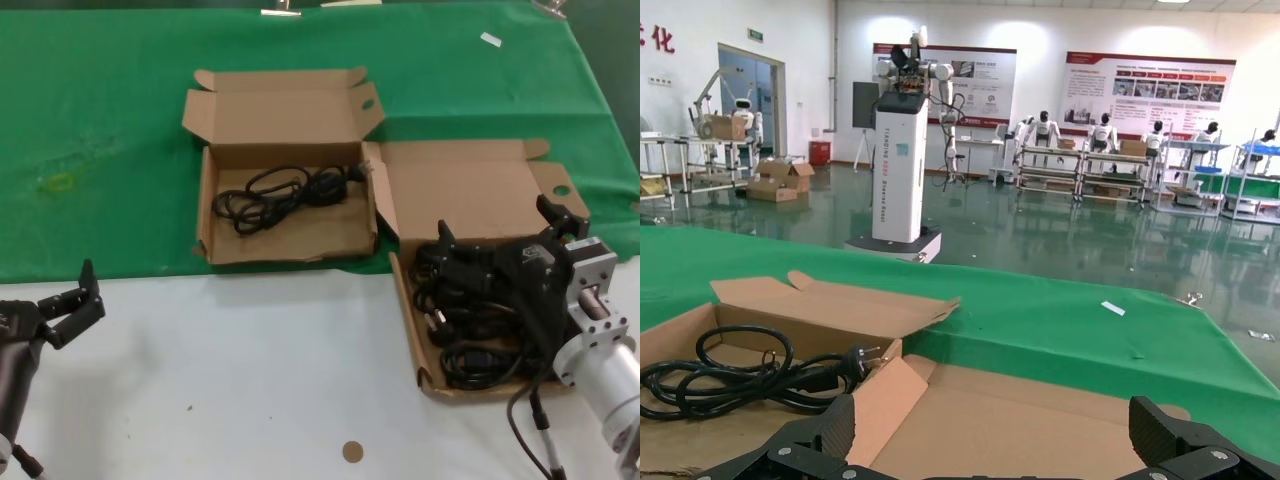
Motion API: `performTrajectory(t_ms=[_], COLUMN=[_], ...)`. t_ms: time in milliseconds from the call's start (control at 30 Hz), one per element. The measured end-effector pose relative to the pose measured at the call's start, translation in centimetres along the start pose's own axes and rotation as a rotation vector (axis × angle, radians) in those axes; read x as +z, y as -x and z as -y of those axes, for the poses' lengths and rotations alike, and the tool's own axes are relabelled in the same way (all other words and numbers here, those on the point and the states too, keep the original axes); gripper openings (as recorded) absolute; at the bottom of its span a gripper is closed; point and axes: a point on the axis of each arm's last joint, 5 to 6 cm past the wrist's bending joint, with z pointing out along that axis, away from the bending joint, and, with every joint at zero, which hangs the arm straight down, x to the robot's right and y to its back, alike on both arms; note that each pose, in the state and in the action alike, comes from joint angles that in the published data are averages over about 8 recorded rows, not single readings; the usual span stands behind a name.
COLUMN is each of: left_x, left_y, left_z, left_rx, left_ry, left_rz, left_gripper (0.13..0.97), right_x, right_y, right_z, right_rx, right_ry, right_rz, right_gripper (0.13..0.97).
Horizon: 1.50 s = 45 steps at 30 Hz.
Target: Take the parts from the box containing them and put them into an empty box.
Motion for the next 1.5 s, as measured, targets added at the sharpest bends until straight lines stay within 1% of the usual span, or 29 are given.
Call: performTrajectory(t_ms=[1500], left_x=[0.0], left_y=[0.0], left_z=[0.0], left_rx=[0.0], left_ry=[0.0], left_rz=[0.0], left_gripper=[0.966], right_x=[0.0], right_y=[0.0], right_z=[0.0], right_rx=[0.0], right_ry=[0.0], right_rz=[0.0], right_gripper=[0.966])
